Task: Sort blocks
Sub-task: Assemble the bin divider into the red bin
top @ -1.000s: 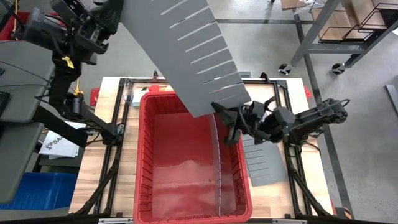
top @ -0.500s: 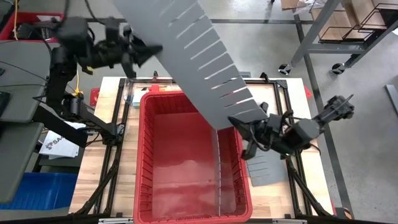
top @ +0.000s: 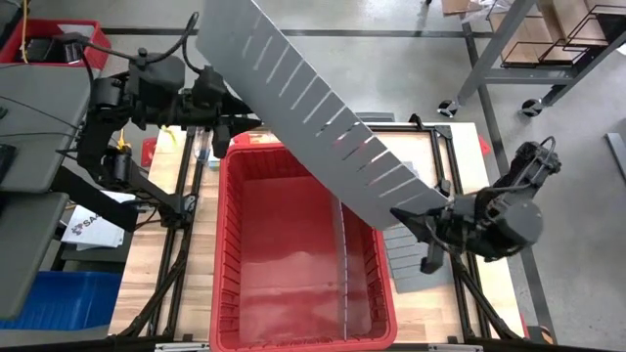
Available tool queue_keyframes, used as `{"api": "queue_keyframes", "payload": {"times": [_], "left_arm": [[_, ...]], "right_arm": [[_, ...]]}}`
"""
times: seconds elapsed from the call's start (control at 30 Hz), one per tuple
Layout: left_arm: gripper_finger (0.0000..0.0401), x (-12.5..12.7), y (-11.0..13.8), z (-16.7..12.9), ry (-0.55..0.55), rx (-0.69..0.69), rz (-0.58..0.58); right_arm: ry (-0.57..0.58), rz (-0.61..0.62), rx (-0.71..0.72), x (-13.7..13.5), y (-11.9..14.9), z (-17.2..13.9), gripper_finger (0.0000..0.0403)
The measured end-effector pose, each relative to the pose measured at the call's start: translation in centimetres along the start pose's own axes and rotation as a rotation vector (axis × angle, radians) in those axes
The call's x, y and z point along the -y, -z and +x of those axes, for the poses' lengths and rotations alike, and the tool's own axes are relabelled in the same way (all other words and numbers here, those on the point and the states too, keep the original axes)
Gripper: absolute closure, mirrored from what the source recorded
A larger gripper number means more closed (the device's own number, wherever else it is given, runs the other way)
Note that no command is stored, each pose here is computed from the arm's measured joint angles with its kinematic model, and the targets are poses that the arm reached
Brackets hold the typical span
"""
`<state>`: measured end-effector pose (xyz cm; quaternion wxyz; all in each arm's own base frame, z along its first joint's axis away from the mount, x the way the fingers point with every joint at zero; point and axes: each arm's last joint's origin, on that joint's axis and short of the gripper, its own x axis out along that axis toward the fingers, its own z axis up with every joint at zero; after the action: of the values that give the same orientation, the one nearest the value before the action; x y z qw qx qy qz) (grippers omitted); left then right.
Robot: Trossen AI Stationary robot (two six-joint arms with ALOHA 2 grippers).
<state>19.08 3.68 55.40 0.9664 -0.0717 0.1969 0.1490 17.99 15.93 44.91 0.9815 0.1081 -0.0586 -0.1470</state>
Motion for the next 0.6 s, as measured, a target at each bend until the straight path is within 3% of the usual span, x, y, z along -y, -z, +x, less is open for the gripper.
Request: {"api": "queue_keyframes", "payload": {"times": [0.33, 0.6], "left_arm": [[0.0233, -0.6, 2.2, 0.0, -0.147, -0.207, 0.077], [0.0233, -0.6, 4.7, 1.8, -0.116, -0.401, 0.063]], "right_arm": [[-0.073, 0.156, -0.122, -0.9, 1.7, -3.1, 0.0403], [-0.109, 0.266, -0.250, -1.0, 3.6, -5.4, 0.0403]]}}
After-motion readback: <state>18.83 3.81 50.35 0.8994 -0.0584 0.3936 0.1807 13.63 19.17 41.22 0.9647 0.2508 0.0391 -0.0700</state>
